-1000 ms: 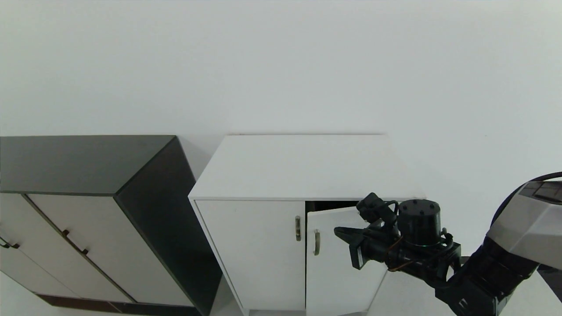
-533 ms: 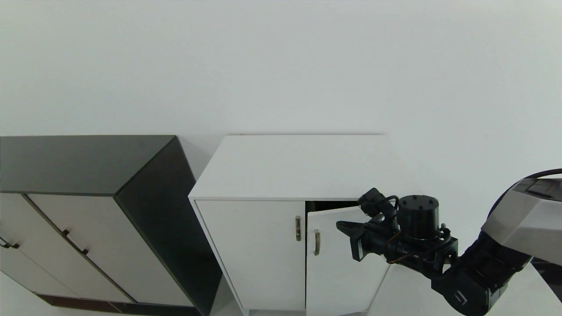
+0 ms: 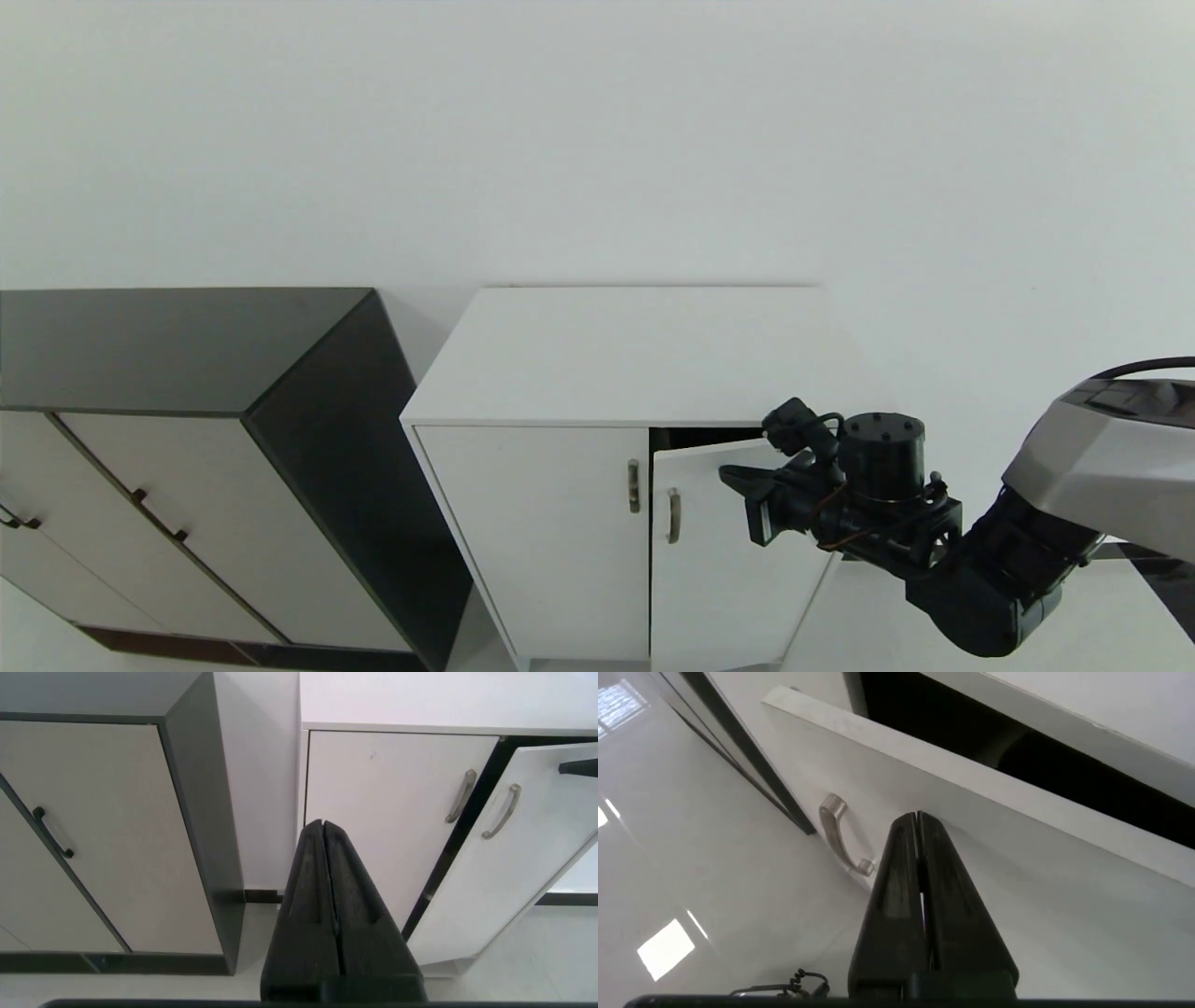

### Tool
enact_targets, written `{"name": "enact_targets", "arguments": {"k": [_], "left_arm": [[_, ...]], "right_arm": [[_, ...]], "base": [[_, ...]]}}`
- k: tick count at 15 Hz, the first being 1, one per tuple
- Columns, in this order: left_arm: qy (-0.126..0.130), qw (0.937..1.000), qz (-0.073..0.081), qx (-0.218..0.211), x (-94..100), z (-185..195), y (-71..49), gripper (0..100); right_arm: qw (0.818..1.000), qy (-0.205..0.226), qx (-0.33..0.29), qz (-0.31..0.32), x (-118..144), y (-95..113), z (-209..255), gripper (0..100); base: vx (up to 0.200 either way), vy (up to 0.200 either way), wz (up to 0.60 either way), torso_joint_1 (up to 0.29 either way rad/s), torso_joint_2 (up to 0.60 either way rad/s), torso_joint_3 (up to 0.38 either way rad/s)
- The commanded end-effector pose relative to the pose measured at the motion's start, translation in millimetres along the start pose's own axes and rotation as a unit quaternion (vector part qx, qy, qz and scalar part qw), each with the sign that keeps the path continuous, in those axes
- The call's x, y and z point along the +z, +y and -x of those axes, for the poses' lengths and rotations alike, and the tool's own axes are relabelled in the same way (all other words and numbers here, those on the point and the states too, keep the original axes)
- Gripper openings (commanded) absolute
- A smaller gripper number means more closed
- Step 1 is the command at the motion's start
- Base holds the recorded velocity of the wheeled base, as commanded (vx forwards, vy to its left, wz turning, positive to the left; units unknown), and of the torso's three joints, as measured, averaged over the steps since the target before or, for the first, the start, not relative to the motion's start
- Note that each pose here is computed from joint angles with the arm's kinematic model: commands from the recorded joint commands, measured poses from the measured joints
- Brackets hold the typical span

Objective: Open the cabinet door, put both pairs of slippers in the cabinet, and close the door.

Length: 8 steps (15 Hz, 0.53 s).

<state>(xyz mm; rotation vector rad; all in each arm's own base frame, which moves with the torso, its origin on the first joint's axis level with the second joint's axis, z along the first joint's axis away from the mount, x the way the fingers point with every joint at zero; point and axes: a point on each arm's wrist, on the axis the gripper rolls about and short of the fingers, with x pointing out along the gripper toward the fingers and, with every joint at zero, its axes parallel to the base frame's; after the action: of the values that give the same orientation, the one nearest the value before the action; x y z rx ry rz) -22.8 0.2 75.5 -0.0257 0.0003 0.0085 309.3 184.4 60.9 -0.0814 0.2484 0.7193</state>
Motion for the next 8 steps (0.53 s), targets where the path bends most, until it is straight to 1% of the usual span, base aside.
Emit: {"name": "enact_targets", "arguments": {"k": [1, 8], "left_arm": [[0.001, 1.0000, 0.000, 0.000, 0.0, -0.1, 0.0, 0], [0.001, 1.0000, 0.000, 0.000, 0.0, -0.1, 0.0, 0]], "right_arm": [[1.000, 0.001, -0.001, 0.000, -1.8, -1.4, -2.8, 0], [1.000, 0.004, -0.012, -0.004, -7.1, -11.4, -10.3, 0]], "base": [[0.000, 0.000, 0.00, 0.000, 0.00, 0.000], [0.000, 0.000, 0.00, 0.000, 0.00, 0.000]]}}
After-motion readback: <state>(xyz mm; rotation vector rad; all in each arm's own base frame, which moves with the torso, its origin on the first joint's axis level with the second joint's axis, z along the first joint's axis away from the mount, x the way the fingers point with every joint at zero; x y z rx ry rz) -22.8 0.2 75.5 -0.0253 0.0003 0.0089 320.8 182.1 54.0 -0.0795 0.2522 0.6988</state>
